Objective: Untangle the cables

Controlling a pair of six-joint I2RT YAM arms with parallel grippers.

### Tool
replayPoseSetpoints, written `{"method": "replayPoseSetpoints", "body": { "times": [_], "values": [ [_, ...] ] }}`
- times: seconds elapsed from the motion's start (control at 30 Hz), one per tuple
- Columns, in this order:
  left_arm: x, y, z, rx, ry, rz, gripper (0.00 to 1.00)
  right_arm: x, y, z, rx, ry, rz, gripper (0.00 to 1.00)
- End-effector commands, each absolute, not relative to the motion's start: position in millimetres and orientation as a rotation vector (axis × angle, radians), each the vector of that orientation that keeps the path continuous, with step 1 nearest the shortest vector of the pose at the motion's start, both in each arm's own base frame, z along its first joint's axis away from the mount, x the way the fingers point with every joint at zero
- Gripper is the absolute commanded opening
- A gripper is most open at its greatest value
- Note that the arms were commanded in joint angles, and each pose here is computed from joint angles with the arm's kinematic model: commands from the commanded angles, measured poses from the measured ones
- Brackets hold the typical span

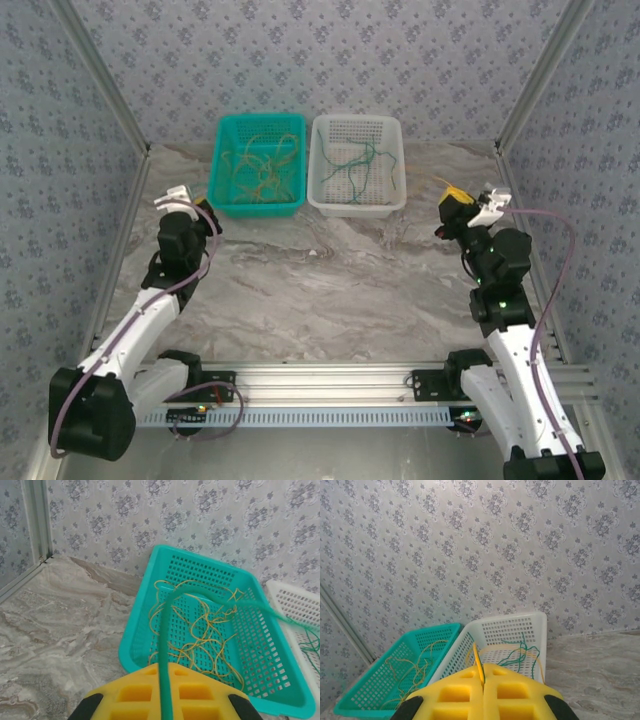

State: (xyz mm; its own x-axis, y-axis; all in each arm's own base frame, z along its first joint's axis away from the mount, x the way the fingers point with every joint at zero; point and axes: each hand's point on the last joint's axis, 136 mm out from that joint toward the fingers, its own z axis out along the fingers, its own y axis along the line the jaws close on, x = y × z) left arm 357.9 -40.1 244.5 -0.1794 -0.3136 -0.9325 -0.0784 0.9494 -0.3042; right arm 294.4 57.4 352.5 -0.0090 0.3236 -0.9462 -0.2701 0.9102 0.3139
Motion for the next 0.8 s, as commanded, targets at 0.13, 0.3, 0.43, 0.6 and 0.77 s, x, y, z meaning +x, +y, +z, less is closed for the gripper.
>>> {"method": "replayPoseSetpoints", "body": {
  "times": [0.13,0.3,0.43,0.6,0.77],
  "values": [
    [354.1,-92.3,310.8,-0.039,1.653,-0.263,0.0,267.5,86.4,379.6,-0.151,1.422,0.57,0.0],
    [373.2,-144.5,337.7,0.105,1.606,-0.249,0.0,243.6,88.7,405.7,-0.19,1.339,0.528,0.0],
    [415.0,-177.9,337.9,0.115,1.618,-0.262,0.0,231.5,83.3,422.6,-0.169,1.294,0.496,0.0],
    [484.8,-238.6,319.1,0.168,1.689,-0.315,0.0,221.3,77.9,440.4,-0.14,1.262,0.486,0.0],
    [544.4,-279.7,286.6,0.176,1.773,-0.321,0.0,206.3,74.1,468.2,-0.152,1.211,0.461,0.0]
  ]
}}
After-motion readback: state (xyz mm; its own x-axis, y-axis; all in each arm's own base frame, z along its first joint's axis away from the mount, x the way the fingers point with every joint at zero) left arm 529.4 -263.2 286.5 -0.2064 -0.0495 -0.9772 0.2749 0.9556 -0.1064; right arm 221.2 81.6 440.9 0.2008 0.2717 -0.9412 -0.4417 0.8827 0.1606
